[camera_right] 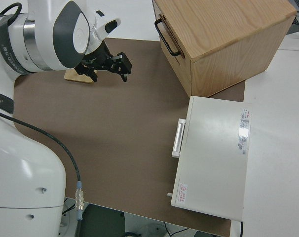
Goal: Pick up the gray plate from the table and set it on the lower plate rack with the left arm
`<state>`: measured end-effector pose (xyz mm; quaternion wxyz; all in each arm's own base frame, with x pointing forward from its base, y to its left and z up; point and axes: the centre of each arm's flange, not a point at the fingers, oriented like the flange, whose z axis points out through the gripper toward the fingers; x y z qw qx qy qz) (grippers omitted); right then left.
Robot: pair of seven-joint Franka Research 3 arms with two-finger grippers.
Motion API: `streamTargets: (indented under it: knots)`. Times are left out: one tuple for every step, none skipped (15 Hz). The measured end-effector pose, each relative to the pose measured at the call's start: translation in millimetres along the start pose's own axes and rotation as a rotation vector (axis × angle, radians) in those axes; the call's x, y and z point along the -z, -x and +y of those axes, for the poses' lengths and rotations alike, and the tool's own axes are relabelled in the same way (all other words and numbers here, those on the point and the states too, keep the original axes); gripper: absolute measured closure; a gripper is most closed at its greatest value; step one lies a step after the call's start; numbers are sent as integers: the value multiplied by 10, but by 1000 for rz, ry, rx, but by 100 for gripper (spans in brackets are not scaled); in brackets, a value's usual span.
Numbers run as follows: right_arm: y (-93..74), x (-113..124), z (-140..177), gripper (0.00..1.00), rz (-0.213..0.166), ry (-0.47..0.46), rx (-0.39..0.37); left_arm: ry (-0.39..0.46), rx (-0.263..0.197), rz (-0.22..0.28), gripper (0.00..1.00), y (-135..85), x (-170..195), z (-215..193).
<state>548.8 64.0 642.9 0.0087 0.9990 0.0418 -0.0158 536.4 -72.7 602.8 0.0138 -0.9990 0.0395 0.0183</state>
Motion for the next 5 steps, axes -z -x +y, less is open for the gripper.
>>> streamTargets:
  knots:
    - [0,0,0,1,0,0,0,0,-3,6,0,-21,-69,-10]
    - [0,0,0,1,0,0,0,1,-3,7,0,-31,-117,-19]
    - [0,0,0,1,0,0,0,1,-1,9,0,-36,-134,-31]
    - [0,0,0,1,0,0,0,1,4,12,0,-39,-132,-57]
    - [0,0,0,1,0,0,0,1,12,13,0,-37,-126,-100]
